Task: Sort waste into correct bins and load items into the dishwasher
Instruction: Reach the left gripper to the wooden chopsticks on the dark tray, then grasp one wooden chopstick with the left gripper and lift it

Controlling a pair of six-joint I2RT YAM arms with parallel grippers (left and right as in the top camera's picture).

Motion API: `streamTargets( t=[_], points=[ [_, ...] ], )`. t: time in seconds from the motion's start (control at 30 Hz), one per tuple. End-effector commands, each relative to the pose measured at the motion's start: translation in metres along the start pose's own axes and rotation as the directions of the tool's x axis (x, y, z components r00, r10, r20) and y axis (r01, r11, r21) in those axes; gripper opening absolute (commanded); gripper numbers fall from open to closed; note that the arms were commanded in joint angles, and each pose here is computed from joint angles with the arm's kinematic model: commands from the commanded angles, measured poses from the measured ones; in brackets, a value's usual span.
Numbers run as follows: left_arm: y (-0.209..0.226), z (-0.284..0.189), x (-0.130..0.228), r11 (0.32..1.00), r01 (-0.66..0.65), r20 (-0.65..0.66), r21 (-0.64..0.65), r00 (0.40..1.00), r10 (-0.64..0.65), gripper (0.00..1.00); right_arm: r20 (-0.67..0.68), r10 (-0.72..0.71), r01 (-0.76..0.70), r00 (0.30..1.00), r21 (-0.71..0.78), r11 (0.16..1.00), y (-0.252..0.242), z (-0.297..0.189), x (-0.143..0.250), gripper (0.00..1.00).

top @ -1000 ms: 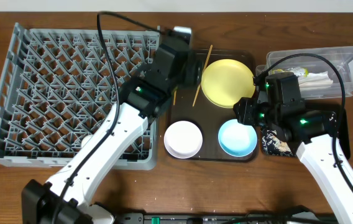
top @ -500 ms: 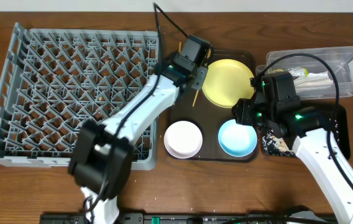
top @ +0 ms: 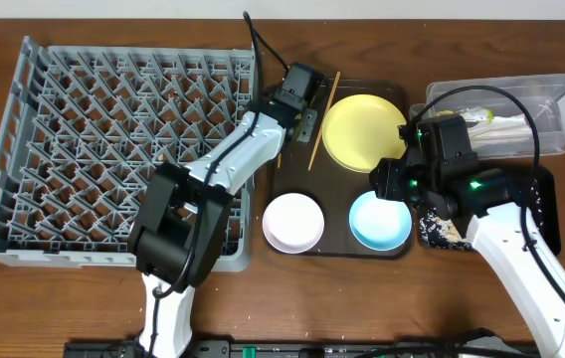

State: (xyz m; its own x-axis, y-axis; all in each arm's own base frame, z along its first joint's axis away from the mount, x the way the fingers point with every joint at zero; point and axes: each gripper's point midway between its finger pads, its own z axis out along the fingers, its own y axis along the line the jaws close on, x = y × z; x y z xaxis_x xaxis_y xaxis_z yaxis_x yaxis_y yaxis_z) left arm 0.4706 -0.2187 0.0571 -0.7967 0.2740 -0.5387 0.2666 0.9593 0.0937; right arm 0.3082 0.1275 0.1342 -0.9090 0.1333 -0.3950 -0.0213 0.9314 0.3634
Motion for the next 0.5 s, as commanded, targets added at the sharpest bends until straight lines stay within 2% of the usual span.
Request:
streamTargets(
  t=[0.0,0.47],
  points=[
    [0.002,0.009,-0.002,1.000,0.012,0.000,-0.020,1.000,-0.012,0.43,0.000,0.004,-0.004,1.000,-0.007,1.000,0.003,0.000,-0.002,0.51],
    [0.008,0.040,0.016,0.999,0.016,-0.047,-0.036,0.999,-0.018,0.41,-0.006,0.005,-0.005,1.000,-0.005,1.000,0.003,0.001,-0.001,0.51]
  ],
)
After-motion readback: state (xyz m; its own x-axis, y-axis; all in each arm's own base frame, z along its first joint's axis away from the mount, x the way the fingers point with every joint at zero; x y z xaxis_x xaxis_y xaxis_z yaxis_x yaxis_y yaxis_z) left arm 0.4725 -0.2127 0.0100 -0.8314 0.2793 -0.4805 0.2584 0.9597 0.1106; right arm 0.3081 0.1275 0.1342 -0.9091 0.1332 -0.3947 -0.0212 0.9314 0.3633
